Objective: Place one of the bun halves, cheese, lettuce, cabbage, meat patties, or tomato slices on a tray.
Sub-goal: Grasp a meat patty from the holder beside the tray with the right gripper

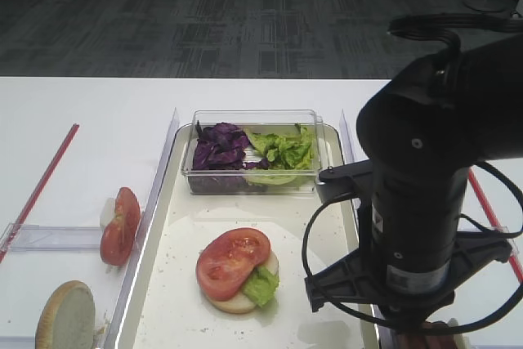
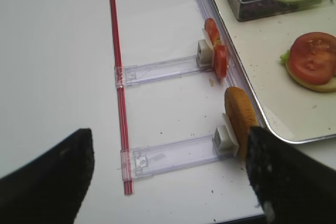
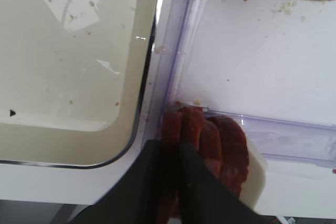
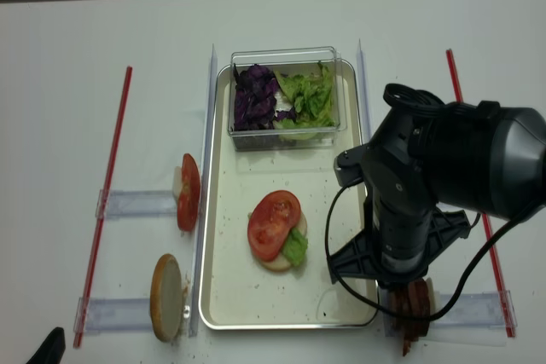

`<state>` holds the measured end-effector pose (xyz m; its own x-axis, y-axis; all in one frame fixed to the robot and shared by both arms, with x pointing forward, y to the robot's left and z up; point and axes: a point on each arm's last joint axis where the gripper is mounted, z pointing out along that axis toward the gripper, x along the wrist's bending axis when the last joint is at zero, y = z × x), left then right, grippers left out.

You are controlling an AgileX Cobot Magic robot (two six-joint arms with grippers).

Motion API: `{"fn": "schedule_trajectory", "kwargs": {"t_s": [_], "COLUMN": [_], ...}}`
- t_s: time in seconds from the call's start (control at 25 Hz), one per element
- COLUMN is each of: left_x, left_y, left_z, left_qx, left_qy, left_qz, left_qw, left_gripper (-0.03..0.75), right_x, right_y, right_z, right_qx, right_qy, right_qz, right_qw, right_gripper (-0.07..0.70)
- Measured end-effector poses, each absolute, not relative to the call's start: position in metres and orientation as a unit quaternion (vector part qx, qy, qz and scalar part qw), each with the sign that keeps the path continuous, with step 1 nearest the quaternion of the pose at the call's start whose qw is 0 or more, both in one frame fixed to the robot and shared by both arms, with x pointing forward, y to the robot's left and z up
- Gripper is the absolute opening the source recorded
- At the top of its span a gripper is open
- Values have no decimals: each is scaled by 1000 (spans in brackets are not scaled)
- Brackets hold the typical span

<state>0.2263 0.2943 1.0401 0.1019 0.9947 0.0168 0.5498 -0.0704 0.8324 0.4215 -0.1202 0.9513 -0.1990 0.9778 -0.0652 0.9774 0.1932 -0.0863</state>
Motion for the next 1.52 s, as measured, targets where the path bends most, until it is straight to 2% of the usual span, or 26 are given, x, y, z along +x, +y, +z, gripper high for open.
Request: {"fn": "schedule_trajectory", "kwargs": {"t_s": [1.0,1.52], "left_x": [226,226], "left_y": [294,294], "left_z": [1040,1040], "left_qx": [657,657], "left_qy": [588,588], "left_qz": [322,322], "left_qw": [346,346], "left_gripper": [545,545], "right_x": [421,416], "right_y": [-121,-126], "right_z": [951,967], "right_qx": [-632,-632], "right_qy": [-773,-774], "right_qz": [58,44], "right_qw": [1,-1], "right_gripper": [116,113]}}
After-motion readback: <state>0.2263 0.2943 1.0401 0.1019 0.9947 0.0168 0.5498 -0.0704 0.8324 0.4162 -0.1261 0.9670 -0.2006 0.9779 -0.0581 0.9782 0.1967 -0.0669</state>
